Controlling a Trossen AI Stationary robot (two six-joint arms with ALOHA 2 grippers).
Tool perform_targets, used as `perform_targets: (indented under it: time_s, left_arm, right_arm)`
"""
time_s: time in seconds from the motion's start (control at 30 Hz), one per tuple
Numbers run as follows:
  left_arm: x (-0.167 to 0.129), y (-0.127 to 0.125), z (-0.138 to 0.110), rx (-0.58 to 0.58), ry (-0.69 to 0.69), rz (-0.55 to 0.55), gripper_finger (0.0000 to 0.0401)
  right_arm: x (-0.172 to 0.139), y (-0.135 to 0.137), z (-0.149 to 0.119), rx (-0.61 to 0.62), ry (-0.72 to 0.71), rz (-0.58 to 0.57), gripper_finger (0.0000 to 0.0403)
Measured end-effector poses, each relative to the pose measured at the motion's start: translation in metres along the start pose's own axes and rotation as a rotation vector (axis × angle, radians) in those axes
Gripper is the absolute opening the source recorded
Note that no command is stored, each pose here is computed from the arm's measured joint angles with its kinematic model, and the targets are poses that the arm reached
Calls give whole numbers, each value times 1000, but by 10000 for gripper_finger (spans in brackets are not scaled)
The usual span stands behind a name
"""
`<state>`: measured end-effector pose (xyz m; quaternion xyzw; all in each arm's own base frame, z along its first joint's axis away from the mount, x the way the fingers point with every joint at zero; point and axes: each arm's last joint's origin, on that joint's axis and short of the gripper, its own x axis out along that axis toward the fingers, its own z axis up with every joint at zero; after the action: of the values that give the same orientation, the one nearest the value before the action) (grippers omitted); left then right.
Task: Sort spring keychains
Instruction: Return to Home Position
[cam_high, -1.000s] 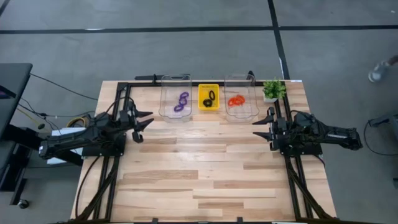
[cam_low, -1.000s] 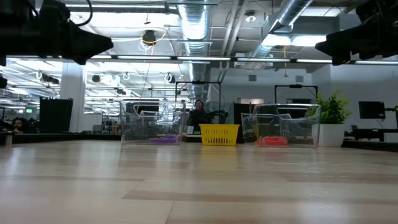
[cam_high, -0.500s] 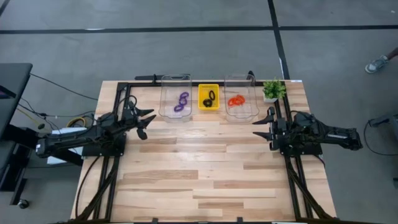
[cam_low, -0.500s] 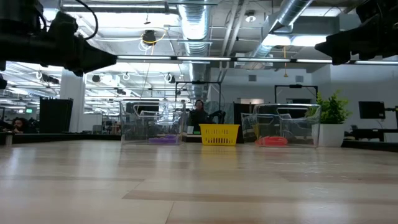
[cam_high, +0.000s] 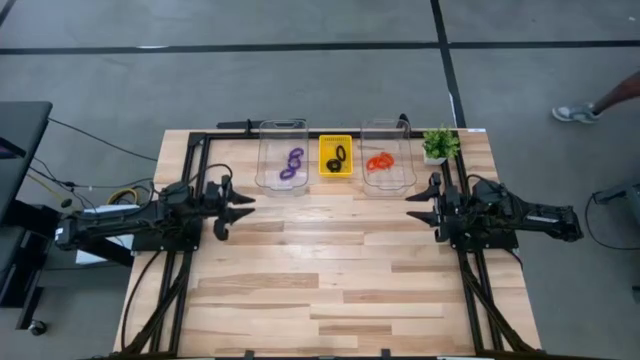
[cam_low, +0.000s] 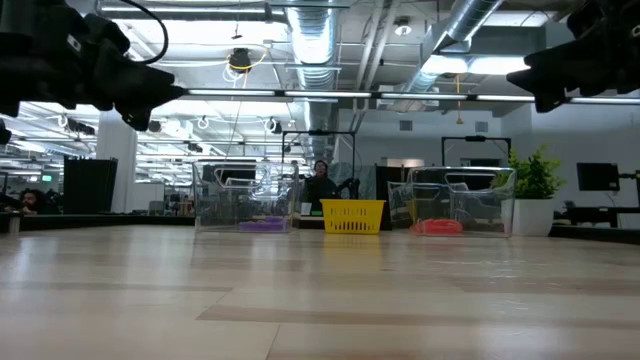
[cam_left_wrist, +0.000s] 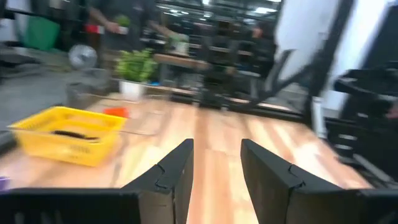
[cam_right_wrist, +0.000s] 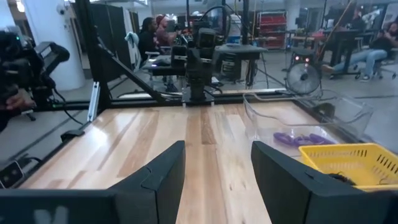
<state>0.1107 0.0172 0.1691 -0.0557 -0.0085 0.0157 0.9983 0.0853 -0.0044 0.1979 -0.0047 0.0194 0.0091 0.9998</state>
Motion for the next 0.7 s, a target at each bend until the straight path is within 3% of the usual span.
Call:
perform_targets:
  time_s: [0.7]
  left_arm:
    - [0,-1,1,-25,-2,-35,131]
  right_arm:
    - [0,0,0,48,0,0,176]
